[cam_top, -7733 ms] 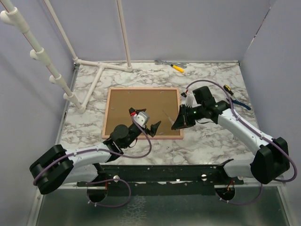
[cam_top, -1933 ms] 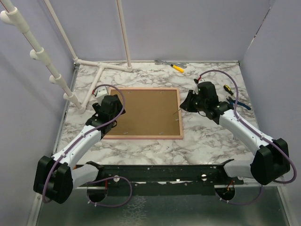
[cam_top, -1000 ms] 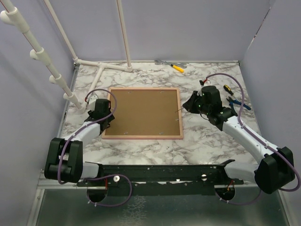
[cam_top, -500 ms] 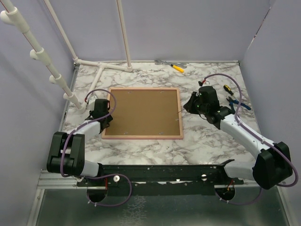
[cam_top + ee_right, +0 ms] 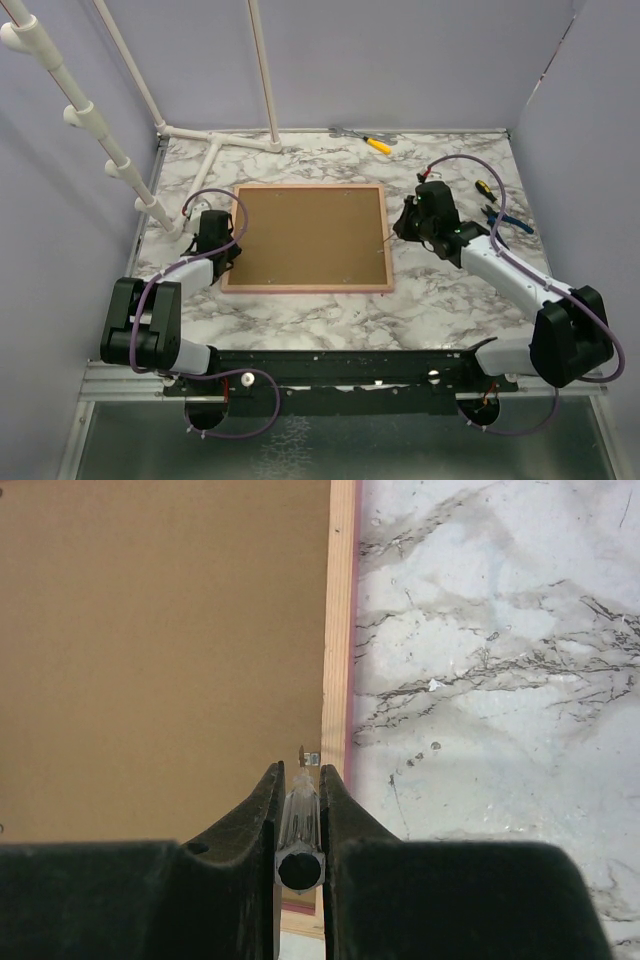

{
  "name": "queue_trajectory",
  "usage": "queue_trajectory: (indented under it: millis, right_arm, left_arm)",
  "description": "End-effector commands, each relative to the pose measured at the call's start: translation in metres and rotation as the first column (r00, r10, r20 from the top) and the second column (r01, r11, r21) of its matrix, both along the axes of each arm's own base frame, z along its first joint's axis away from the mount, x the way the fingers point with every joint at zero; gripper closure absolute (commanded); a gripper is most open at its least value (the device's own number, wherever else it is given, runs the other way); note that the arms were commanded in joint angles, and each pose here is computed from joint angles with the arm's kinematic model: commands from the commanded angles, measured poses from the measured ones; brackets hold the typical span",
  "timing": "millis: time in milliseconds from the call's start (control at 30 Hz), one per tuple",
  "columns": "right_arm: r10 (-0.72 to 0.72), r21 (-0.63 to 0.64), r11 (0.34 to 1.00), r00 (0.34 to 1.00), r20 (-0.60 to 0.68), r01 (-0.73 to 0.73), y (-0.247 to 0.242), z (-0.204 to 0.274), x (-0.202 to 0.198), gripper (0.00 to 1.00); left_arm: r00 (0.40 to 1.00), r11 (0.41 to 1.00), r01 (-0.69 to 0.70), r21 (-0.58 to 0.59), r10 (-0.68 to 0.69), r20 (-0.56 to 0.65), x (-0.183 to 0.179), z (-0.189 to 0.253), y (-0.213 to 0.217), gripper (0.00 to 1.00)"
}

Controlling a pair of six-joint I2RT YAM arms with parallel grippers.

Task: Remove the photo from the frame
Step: Adjust the photo frame at the center of the board.

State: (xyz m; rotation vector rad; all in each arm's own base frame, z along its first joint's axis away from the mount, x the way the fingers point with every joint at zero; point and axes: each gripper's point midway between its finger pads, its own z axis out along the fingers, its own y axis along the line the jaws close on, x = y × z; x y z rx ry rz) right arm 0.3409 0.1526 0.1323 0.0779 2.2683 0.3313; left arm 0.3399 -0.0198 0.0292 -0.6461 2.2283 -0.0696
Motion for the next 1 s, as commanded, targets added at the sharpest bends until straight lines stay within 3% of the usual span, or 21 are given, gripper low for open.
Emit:
queue_trajectory:
  millis: [0,467,967]
  right_arm:
    - [-0.006,-0.046,0.999,1.000,-0.001,0.006,-0.004,-0.001,0.008,0.99]
    - [-0.045,-0.108,0.993,0.999,-0.023,0.042,-0.012,-0.012,0.014,1.00]
    - [0.009,-0.106,0.994,0.995,-0.096,-0.020,-0.010,-0.019,-0.010,1.00]
  left_arm:
    - [0.998,0.996,0.040,-0.074,-0.043,-0.037,-0.011,-0.015,-0.015,0.73]
    - [0.997,0.995,0.068,-0.070,-0.070,-0.032,-0.009,-0.012,-0.017,0.75]
    - [0.997,0.996,0.070,-0.059,-0.071,-0.025,-0.008,-0.010,-0.016,0.79]
